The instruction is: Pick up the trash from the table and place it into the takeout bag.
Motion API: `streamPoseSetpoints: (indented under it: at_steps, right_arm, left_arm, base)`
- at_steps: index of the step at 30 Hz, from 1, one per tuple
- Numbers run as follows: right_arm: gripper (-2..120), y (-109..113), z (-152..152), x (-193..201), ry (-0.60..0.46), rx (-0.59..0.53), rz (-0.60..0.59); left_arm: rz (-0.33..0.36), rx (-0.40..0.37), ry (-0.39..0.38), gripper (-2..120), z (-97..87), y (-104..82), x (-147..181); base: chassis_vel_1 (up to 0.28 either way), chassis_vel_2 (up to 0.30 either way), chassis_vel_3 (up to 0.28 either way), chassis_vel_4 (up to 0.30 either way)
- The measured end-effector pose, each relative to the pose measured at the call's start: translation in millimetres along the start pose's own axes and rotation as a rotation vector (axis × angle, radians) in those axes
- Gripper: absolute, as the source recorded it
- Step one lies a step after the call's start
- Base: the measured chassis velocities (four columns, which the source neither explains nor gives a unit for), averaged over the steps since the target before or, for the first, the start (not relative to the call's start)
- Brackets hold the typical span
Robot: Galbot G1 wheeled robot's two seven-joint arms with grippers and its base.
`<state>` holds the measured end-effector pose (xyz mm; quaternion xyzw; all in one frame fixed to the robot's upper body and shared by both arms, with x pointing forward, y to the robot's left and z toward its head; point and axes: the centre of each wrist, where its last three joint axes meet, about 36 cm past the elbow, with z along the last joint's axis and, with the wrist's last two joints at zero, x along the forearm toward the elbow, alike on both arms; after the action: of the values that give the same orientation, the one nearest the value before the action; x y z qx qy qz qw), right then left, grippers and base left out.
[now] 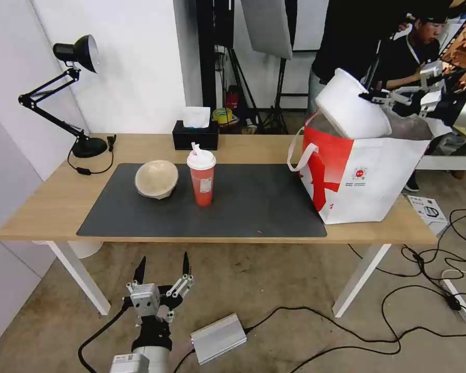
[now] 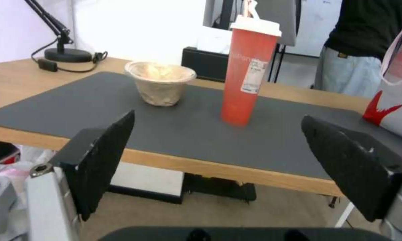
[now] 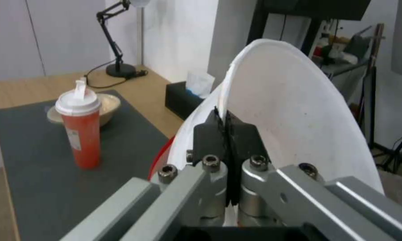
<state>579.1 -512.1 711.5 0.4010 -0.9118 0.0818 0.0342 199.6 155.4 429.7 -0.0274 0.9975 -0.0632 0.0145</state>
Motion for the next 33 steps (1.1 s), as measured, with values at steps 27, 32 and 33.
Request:
streamPoseSetpoints:
  at_steps: [27, 32, 33]
  right_arm:
    - [38, 8.0, 18.6, 5.2, 0.001, 0.001, 0.020]
    - [60, 5.2, 15.3, 6.5, 0.005, 0.010, 0.030]
    - [60, 5.2, 15.3, 6.5, 0.005, 0.010, 0.030]
  left_arm:
    - [0.004, 0.005, 0.009, 100, 3.2, -7.2, 2.7]
    - [0.004, 0.005, 0.009, 100, 3.6, -7.7, 3.0]
    - [0.004, 0.005, 0.009, 100, 3.6, -7.7, 3.0]
  base:
    - [0.000, 0.000, 0.000, 0.000]
    - [0.000, 0.000, 0.000, 0.000]
    - [0.000, 0.000, 0.000, 0.000]
